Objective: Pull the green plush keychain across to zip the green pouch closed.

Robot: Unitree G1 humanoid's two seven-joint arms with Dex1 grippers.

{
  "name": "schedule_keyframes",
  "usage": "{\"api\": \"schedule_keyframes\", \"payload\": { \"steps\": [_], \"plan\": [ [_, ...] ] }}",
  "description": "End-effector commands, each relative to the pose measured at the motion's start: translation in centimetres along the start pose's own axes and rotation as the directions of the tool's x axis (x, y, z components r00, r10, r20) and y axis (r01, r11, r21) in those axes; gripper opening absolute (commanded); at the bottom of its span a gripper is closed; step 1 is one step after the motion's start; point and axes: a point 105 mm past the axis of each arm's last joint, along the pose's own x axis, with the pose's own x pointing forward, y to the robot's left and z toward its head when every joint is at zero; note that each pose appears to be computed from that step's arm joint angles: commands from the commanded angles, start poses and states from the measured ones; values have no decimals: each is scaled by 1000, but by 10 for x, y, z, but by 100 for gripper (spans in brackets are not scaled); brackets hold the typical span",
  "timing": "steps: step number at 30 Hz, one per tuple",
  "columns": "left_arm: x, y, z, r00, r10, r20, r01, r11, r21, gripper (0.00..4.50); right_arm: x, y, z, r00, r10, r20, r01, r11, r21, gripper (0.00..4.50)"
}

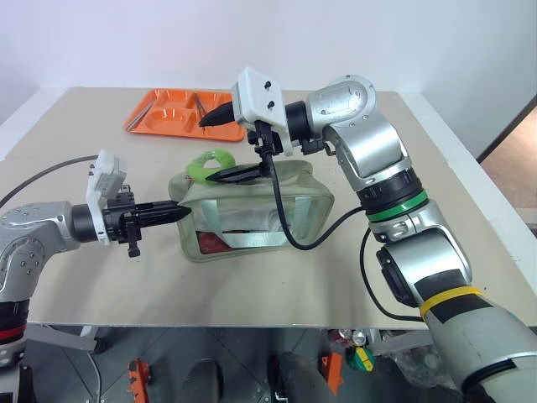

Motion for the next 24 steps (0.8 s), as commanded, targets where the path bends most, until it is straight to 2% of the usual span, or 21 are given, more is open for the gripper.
{"api": "schedule_keyframes", "payload": {
  "steps": [1,17,24],
  "plan": [
    [-2,-4,10,999,-7,31,6,999,42,0,0,-2,6,1000,-13,24,14,1000,-15,449],
    [-5,-4,12,999,2,33,-4,999,48,0,4,3,-21,999,-12,-44,12,1000,12,449],
    [-3,-3,13,999,1,34,-3,999,51,0,4,8,-21,999,13,-48,-13,1000,6,449]
  ]
}}
